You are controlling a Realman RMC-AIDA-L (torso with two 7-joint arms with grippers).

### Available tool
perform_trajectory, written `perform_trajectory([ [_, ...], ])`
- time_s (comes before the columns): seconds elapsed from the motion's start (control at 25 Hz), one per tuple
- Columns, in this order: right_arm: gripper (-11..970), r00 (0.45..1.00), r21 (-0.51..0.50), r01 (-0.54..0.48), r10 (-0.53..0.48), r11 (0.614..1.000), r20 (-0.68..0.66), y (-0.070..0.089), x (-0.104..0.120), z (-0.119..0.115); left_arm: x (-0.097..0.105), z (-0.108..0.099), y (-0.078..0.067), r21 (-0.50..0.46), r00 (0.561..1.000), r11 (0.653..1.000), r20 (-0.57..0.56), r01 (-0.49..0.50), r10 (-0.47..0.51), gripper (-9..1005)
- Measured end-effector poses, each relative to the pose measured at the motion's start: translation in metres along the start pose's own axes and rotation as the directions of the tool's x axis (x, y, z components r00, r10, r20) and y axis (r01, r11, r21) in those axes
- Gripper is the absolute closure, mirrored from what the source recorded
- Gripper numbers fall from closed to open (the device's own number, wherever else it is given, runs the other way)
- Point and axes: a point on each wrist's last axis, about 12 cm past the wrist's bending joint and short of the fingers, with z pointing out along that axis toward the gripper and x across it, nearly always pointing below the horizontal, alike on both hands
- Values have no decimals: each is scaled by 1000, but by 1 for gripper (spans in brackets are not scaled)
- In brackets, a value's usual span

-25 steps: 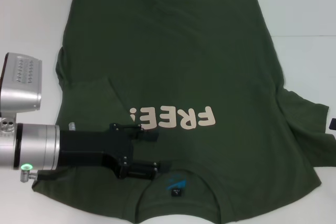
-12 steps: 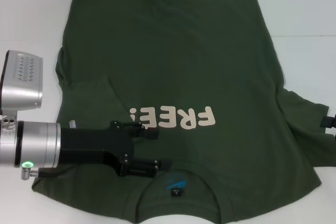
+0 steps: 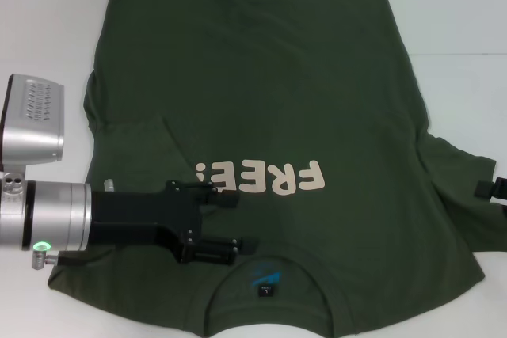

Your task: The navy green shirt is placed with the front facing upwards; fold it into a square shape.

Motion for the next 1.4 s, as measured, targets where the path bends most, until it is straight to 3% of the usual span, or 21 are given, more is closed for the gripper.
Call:
perform_trajectory([
  [0.24, 226, 1000, -12, 0, 0, 1000, -10, 2, 2, 2, -1, -1, 1, -6, 1000, 1000, 3, -1, 1, 148],
  [0.64, 713, 1000, -7, -9, 9, 1000, -4, 1, 2, 3, -1, -1, 1, -9, 1000, 1000, 7, -1, 1, 148],
  [1.08, 936, 1000, 3, -22, 22, 1000, 14, -2, 3, 2, -2, -1, 2, -10, 1000, 1000, 8, -3, 3, 148],
  [1.4, 960, 996, 21, -26, 25, 999, 84, -7, -8, -10, -2, -1, 2, -11, 1000, 1000, 10, -2, 2, 148],
])
